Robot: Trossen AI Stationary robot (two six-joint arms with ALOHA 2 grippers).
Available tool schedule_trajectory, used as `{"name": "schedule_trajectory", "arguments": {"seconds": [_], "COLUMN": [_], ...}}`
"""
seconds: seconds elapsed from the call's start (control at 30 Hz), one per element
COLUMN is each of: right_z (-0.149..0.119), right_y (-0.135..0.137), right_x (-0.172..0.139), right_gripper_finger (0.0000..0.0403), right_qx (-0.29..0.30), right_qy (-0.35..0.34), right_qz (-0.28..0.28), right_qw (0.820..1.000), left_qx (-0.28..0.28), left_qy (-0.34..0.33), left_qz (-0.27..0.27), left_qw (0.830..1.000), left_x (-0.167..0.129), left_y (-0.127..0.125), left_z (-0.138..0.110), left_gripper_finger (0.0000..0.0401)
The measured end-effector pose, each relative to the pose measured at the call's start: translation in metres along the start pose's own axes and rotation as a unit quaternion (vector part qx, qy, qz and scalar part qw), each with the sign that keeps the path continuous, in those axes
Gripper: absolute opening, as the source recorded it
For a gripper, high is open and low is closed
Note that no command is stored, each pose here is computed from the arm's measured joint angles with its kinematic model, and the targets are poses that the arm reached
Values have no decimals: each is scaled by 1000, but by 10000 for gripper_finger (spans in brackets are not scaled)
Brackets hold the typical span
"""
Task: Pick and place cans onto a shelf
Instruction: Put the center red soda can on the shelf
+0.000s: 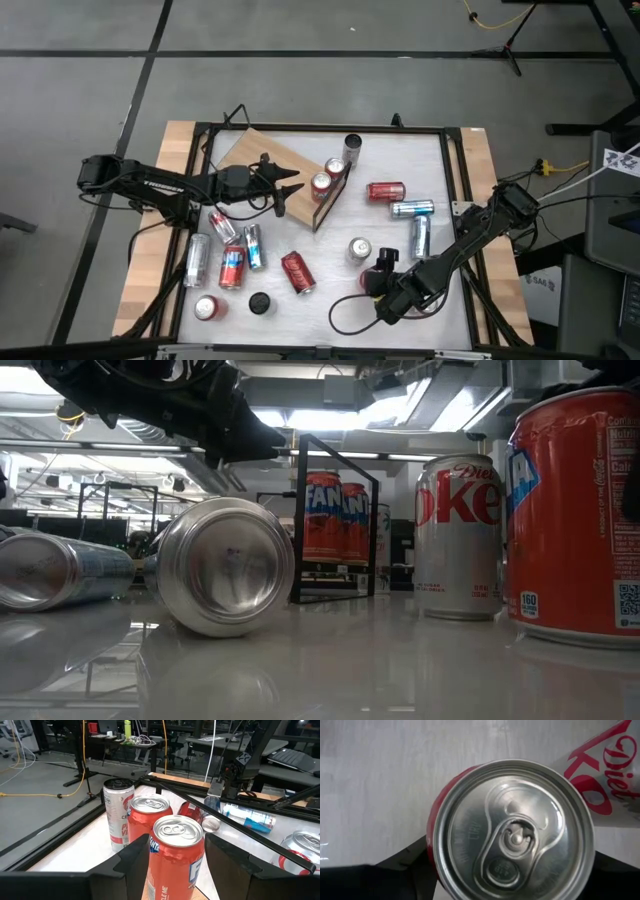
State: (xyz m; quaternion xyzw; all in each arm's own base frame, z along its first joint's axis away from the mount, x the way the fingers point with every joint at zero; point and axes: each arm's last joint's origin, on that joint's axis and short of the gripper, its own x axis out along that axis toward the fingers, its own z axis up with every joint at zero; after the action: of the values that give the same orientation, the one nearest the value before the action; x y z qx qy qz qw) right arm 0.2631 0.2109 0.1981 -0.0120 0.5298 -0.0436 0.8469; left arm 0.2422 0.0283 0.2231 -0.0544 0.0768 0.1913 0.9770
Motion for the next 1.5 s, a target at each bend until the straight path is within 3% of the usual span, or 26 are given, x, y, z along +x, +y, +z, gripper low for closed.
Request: {"name": "schedule_trajectory", "arguments": {"seconds": [0.57, 0.87, 1.07, 1.23, 1.5], "right_z": [28, 55, 77, 102, 143], "right_y": [-8, -20, -36, -53, -86], "right_x": [-26, -47, -70, -95, -140], "right_gripper_finger": [287, 289, 287, 289, 290], "right_qx": [-35, -49, -91, -94, -157], "right_qy": [34, 32, 23, -11, -112], "right_qz": [16, 24, 18, 21, 9], "right_qw": [999, 998, 995, 995, 981], "left_qx": [-4, -6, 8, 17, 27], "left_qy": [-16, -80, -91, -77, -45], "left_qz": [-2, -9, -3, 5, 16], "left_qw": [1000, 997, 996, 997, 998], "left_x": [-3, -31, -50, -61, -64], "left_y": [0, 5, 10, 14, 16], "left_z": [5, 34, 44, 44, 39], "left_gripper_finger": [182, 182, 182, 182, 182]}}
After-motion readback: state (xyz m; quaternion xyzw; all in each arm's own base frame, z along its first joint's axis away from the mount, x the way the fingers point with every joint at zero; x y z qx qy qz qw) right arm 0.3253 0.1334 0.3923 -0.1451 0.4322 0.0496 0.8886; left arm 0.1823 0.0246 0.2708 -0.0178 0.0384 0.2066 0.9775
